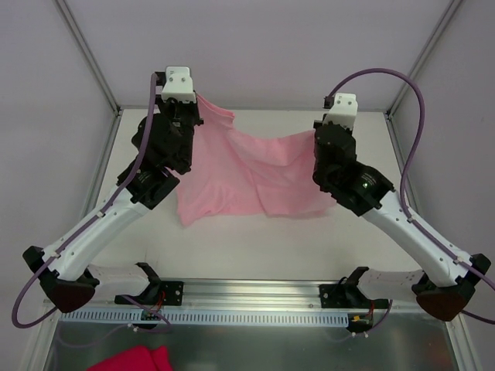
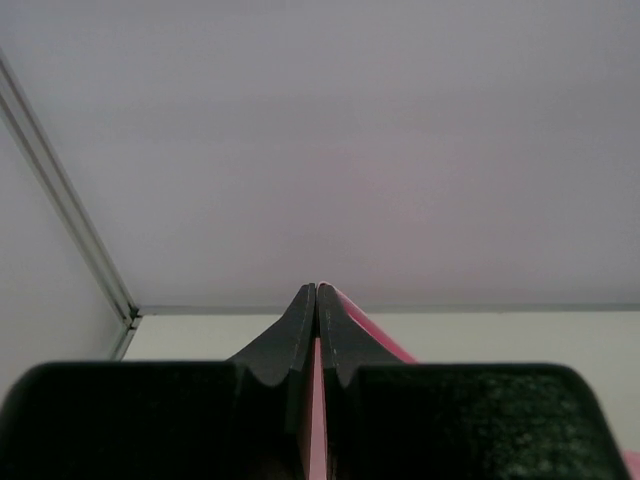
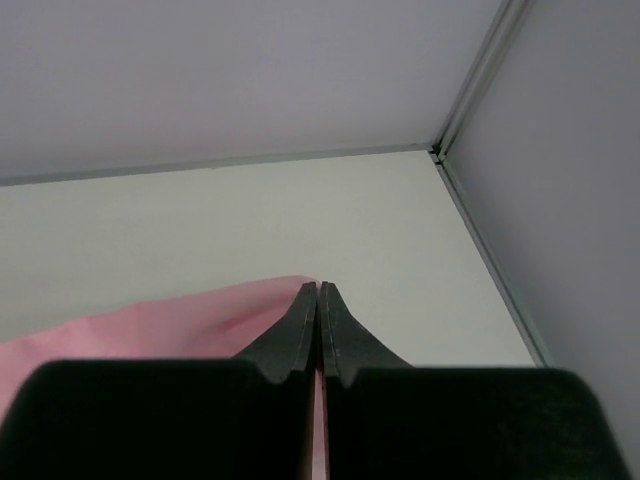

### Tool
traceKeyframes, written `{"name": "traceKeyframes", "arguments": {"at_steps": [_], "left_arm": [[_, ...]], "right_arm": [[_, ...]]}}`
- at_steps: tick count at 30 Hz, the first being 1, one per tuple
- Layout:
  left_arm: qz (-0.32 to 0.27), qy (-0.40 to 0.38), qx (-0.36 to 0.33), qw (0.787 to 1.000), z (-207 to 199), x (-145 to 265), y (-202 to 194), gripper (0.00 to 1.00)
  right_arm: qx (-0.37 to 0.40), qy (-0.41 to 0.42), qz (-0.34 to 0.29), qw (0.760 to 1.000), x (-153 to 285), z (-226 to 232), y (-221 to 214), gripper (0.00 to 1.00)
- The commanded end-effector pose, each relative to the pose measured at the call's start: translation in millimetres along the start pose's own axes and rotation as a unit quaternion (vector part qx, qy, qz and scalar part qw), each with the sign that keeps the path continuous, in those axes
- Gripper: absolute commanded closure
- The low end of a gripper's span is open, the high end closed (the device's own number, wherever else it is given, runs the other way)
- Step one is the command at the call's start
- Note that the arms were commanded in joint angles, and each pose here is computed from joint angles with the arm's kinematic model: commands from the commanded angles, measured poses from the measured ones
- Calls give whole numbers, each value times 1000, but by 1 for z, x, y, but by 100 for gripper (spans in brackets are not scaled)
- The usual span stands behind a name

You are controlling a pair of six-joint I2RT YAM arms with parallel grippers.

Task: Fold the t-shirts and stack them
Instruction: Flatten out the tshirt

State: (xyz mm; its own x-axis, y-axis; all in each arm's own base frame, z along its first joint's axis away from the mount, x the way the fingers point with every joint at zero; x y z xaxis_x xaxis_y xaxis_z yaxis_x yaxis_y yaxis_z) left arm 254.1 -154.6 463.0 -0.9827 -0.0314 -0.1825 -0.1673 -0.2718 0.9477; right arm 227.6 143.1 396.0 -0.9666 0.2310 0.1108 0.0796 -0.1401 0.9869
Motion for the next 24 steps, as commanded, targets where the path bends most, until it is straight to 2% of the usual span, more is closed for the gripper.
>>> {"name": "traceKeyframes", "arguments": {"at_steps": [1,5,9,12,16,17,18,19,21,23,24], "left_arm": [[-67,7,32,997,22,4,36,100],[-85,18,15,996,20,-10,57,100],[-106,34,-12,994,12,-28,58,100],[-102,43,-28,993,3,-59,45,100],[-91,53,-14,994,7,-102,31,100],[-86,51,-5,995,6,-110,26,100],[-74,54,-13,996,3,-128,12,100],[-80,58,-5,995,5,-137,16,100],[-65,53,-17,996,-5,-160,0,100],[-75,68,-8,995,4,-175,8,100],[-65,61,-14,996,-6,-188,-3,100]], "right_arm": [[27,-1,-39,999,-2,-10,39,99],[41,-23,-37,998,-25,-14,61,99],[43,-6,-50,998,-47,-3,65,99],[60,-22,-63,996,-83,15,56,99],[72,-43,-57,995,-138,20,45,99],[61,-36,-66,995,-145,24,57,99],[68,-35,-57,995,-154,25,56,99],[83,-39,-44,995,-175,30,45,99],[77,-42,-68,994,-186,34,62,99],[91,-41,-67,993,-204,38,58,99],[80,-42,-79,993,-204,37,71,99]]}}
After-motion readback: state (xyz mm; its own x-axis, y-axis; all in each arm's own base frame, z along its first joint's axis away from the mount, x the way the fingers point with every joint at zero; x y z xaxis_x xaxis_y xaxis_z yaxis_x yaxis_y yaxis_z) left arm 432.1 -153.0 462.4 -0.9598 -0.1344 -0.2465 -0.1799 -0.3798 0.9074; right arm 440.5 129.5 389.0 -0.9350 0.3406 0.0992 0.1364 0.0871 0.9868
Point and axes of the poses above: each gripper's point midway between its finger pads, its own x axis back along the fingers, its own z axis along the line the jaws close on, y = z × x, the point moved 9 cm from there along x, back along the fingers, and after that the axes turned 12 degrees about -x, right-handed, at the moved point
